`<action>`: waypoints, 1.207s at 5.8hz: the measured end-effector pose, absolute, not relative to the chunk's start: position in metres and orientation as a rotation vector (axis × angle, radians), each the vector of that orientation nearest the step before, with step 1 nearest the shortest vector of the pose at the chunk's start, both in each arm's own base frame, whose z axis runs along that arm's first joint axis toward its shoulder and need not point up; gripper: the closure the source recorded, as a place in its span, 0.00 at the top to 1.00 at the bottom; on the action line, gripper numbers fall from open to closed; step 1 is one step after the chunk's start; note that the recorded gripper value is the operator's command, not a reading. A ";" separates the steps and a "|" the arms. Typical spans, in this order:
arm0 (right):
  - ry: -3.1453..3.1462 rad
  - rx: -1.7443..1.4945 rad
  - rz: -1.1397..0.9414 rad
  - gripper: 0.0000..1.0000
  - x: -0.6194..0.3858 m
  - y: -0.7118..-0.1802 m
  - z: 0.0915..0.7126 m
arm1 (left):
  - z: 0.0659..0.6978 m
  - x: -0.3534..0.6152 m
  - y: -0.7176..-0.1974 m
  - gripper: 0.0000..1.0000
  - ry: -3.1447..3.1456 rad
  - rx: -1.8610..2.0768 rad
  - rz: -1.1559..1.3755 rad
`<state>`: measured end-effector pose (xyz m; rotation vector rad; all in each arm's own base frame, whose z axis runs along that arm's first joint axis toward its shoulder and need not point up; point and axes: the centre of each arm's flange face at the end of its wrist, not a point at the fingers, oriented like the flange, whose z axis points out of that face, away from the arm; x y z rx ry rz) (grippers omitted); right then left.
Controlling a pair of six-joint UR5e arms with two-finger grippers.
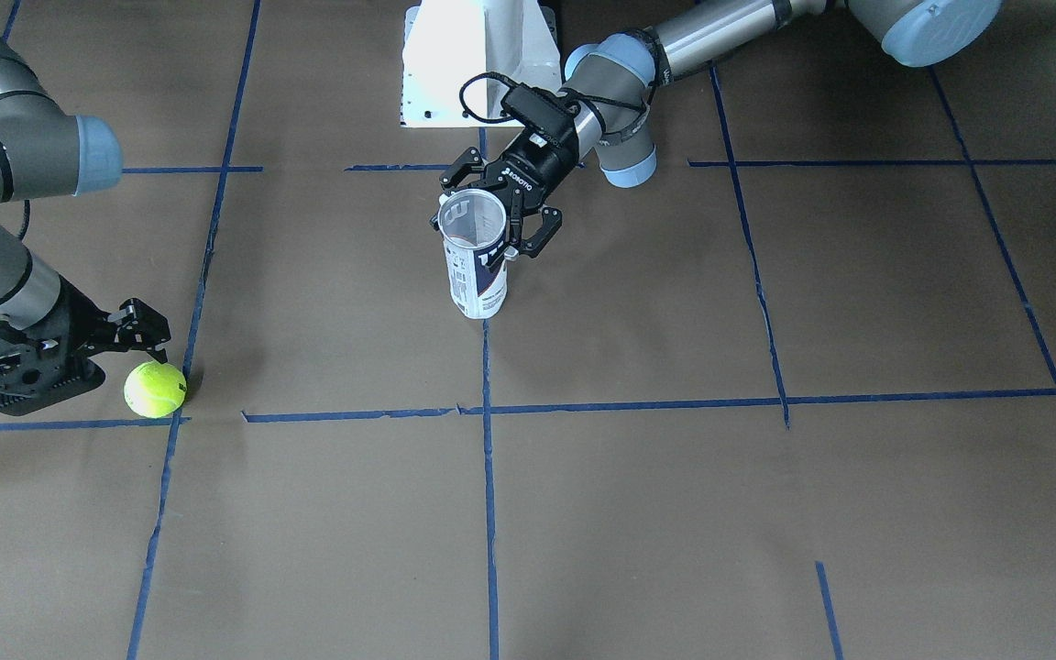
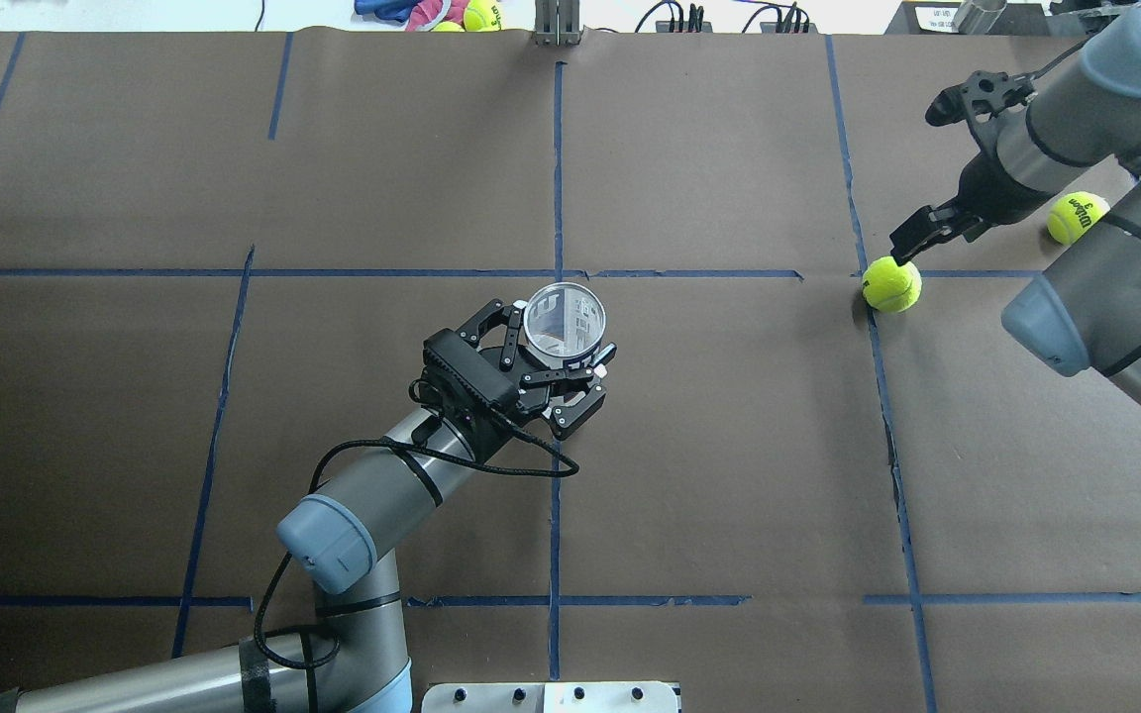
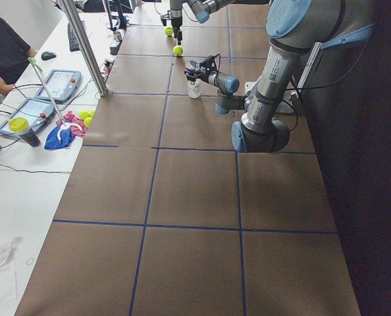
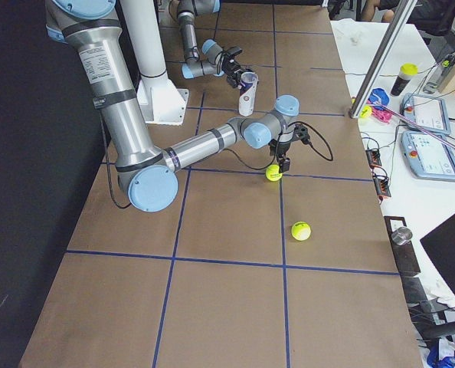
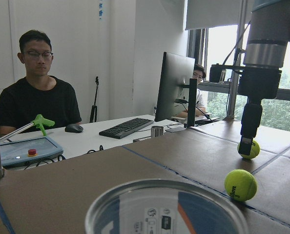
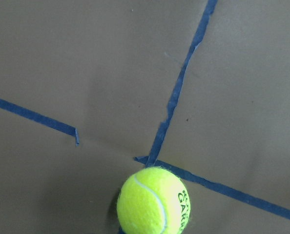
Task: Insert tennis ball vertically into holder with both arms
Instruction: 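Reach the right gripper to the nearer tennis ball and grasp it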
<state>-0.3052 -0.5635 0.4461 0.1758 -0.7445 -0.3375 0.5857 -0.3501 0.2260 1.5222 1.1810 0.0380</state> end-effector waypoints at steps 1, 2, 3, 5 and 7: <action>-0.708 0.171 -0.354 0.99 -0.324 -0.561 0.455 | 0.226 0.586 -0.350 0.90 1.181 1.522 0.038; -0.680 0.168 -0.366 0.98 -0.336 -0.557 0.463 | 0.226 0.585 -0.350 0.90 1.181 1.523 0.037; -0.657 0.172 -0.373 0.96 -0.344 -0.556 0.467 | 0.226 0.585 -0.351 0.90 1.180 1.523 0.037; -0.643 0.215 -0.381 0.94 -0.352 -0.561 0.464 | 0.226 0.585 -0.350 0.90 1.181 1.522 0.038; -0.644 0.239 -0.386 0.36 -0.356 -0.564 0.472 | 0.226 0.585 -0.350 0.90 1.181 1.523 0.037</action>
